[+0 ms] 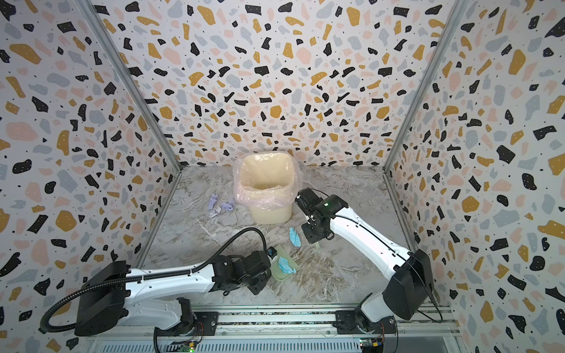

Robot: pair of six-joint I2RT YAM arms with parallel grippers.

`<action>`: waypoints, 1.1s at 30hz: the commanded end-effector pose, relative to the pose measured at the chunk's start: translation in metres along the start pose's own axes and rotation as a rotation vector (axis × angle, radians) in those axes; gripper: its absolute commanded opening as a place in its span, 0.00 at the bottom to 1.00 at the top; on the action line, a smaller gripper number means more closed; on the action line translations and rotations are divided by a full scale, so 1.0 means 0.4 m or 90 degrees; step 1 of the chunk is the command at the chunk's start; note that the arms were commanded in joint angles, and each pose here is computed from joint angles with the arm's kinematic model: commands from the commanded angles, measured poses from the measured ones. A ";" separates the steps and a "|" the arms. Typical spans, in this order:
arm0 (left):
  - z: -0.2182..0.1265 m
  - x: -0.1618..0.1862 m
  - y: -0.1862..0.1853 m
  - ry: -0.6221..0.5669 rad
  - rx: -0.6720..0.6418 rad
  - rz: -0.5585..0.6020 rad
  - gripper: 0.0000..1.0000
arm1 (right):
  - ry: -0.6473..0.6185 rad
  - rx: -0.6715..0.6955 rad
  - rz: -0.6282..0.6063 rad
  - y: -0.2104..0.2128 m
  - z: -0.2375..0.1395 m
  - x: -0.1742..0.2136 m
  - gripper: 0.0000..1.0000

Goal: Sweep away the paper scraps from the table
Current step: 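Sweep the light blue tissue into the dustpan with the right gripper's brush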

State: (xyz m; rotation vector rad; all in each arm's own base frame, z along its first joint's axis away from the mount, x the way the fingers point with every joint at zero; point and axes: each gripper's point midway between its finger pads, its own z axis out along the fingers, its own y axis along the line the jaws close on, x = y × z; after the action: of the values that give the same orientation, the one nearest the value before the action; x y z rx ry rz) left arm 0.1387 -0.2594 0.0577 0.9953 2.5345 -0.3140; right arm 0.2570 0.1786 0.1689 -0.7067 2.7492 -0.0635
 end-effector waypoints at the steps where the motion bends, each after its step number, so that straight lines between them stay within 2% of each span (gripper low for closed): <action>1: -0.002 -0.005 -0.003 -0.003 -0.001 0.010 0.00 | -0.061 0.038 -0.048 -0.016 -0.006 -0.072 0.00; 10: -0.005 0.015 0.020 0.003 -0.018 -0.002 0.00 | -0.058 0.048 -0.176 0.066 0.041 -0.104 0.00; 18: 0.003 0.026 0.032 0.017 -0.014 -0.019 0.00 | -0.017 0.065 -0.277 0.126 0.072 -0.094 0.00; 23: 0.009 0.026 0.038 0.023 -0.008 -0.027 0.00 | 0.009 0.038 -0.309 0.167 0.062 -0.058 0.00; 33: 0.026 0.038 0.042 0.043 -0.005 -0.029 0.00 | -0.010 -0.077 -0.318 0.289 -0.042 0.000 0.00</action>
State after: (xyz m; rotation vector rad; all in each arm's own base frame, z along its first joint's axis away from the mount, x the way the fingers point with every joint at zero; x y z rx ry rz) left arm 0.1449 -0.2449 0.0476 0.9467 2.6021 -0.2933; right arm 0.2180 0.2748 0.1450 -1.4265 2.4919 -0.1387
